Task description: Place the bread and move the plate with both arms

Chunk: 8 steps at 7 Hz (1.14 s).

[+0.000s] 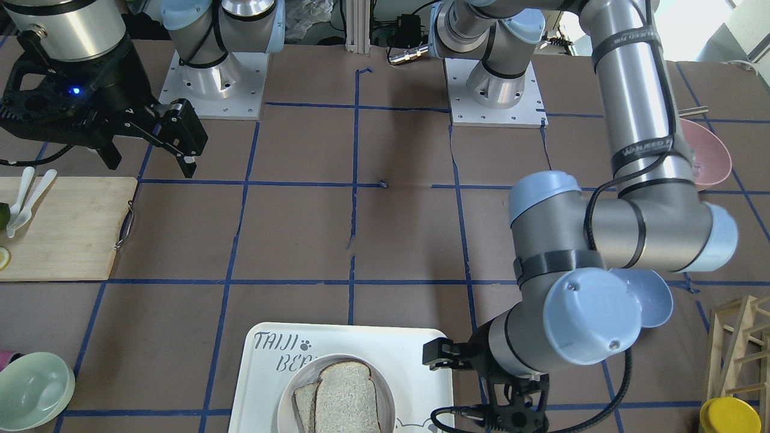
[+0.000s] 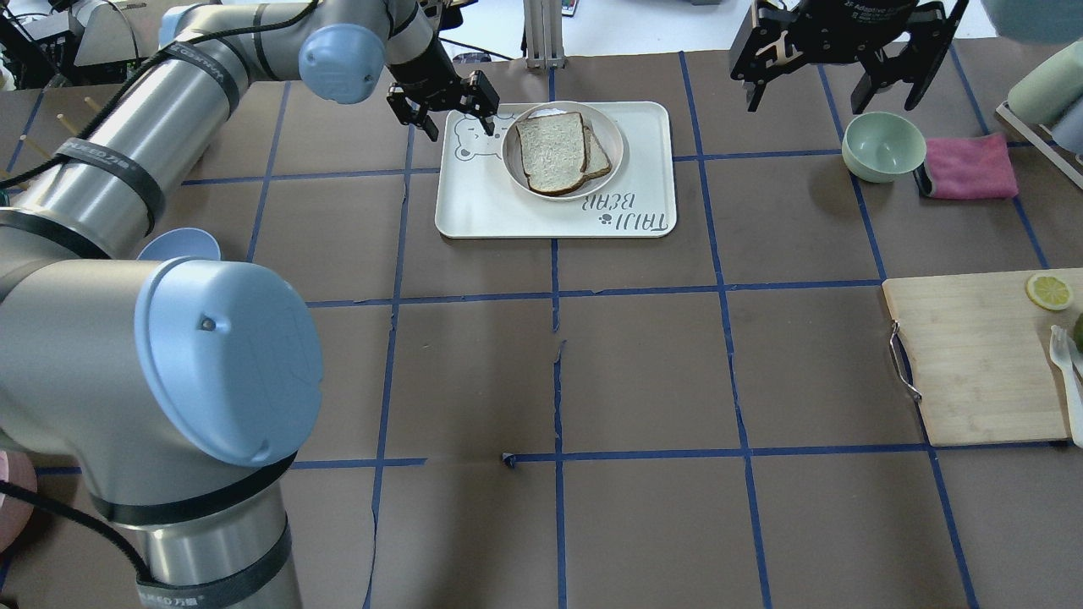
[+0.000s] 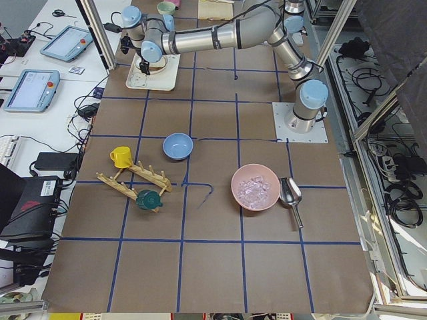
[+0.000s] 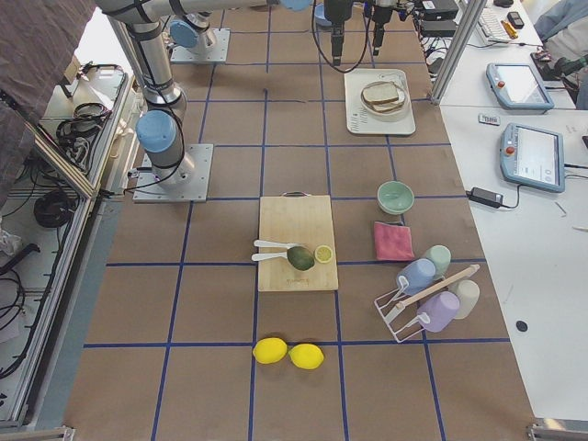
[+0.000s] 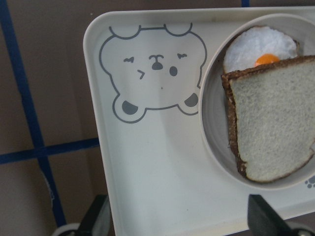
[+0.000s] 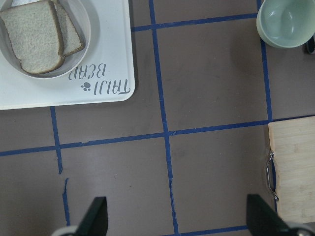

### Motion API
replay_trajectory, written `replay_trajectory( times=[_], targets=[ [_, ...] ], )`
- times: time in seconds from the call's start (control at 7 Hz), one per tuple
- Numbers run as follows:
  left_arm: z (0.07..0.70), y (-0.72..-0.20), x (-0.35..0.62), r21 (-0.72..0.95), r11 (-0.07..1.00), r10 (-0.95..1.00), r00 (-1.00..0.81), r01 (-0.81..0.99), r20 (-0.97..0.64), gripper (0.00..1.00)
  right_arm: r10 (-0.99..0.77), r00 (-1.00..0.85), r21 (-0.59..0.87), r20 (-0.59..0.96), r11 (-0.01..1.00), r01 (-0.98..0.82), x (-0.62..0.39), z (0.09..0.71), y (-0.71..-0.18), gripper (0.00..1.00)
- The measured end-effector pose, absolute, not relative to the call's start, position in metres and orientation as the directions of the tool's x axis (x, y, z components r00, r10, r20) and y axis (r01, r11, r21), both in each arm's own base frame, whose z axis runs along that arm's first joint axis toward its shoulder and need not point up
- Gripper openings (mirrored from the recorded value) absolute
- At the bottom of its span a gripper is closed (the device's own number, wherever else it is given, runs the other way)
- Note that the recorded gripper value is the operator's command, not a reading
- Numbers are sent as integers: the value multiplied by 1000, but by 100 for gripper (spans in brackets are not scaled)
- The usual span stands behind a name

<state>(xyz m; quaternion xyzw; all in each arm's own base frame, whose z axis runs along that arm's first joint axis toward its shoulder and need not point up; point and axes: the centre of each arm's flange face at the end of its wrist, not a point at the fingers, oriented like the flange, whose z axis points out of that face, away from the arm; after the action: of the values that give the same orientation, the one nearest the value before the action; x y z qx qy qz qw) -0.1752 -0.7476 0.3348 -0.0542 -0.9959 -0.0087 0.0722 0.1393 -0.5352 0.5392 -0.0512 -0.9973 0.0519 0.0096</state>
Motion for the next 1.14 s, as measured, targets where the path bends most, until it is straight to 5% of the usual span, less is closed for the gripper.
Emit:
replay_trajectory(
  times=[0.43, 1.14],
  targets=[
    [439, -679, -119, 98, 995, 26, -994, 37, 110, 100, 95, -995, -105, 16, 990, 93, 139, 541, -534, 100],
    [469, -542, -110, 106, 994, 7, -999, 13, 53, 100, 95, -995, -99, 16, 991, 93, 139, 541, -533, 100]
  ],
)
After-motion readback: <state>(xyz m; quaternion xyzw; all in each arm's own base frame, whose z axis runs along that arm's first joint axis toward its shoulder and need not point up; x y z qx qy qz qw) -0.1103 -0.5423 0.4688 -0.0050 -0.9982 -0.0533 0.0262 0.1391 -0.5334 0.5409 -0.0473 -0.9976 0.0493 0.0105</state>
